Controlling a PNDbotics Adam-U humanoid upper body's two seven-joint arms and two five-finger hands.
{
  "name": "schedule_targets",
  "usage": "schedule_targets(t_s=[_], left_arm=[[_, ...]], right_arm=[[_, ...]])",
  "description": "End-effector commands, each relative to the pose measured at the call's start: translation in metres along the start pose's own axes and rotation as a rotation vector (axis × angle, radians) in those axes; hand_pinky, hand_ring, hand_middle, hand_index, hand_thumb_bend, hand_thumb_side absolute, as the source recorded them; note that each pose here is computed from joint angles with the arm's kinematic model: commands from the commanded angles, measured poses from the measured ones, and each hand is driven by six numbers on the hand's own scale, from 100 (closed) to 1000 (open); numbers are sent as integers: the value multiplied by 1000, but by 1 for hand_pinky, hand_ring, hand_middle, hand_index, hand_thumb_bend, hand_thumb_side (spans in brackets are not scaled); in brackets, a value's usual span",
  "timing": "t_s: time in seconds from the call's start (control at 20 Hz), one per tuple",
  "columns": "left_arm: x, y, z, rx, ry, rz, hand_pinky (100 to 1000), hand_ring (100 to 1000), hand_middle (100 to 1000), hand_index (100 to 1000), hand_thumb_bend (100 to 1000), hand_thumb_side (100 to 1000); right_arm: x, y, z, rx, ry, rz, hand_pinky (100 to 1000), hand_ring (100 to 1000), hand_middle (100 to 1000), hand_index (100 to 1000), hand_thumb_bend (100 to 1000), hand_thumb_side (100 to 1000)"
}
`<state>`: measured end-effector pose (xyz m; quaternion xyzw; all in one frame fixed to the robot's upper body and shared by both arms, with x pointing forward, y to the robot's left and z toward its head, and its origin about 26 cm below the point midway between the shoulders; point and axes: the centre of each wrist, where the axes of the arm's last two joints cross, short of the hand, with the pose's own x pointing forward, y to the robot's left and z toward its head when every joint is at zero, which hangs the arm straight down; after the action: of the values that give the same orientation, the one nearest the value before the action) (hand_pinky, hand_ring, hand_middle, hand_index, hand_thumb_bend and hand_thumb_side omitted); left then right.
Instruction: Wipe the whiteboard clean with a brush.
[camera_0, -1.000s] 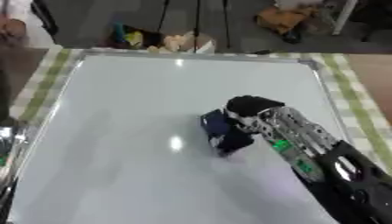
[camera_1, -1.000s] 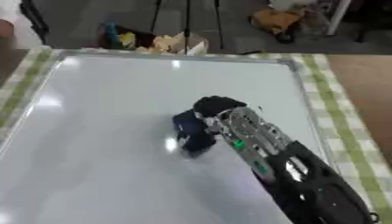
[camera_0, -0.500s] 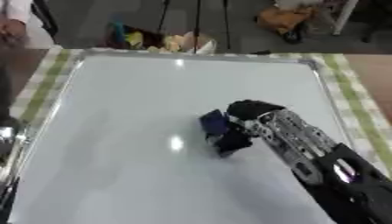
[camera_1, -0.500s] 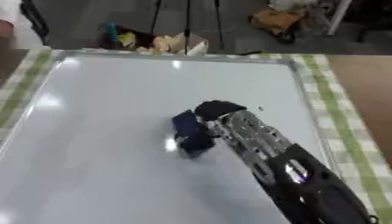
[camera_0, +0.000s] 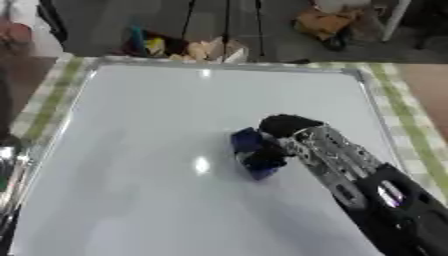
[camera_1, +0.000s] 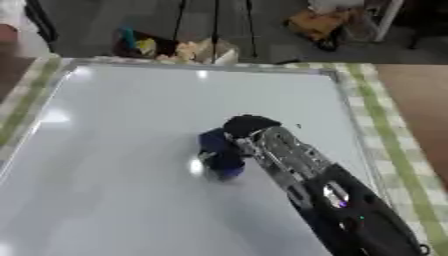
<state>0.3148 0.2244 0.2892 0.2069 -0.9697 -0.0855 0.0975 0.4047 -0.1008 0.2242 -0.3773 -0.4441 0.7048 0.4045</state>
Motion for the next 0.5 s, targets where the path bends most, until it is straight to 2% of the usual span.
schedule_targets(t_s=[0.05, 0.3, 0.5], left_arm=[[5, 2, -5, 3, -28, 2, 838, 913, 880, 924, 267, 1000], [5, 1, -6, 3, -31, 6, 837, 913, 880, 924, 266, 1000], [6, 1, -6, 4, -31, 8, 837, 913, 880, 924, 266, 1000]], right_arm=[[-6, -8, 4, -26, 26, 14, 468, 663, 585, 162, 100, 1000], [-4, -5, 2, -4, 22, 27, 467, 675, 595, 164, 100, 956], [-4, -3, 0, 16, 20, 37, 469, 694, 612, 167, 181, 954]])
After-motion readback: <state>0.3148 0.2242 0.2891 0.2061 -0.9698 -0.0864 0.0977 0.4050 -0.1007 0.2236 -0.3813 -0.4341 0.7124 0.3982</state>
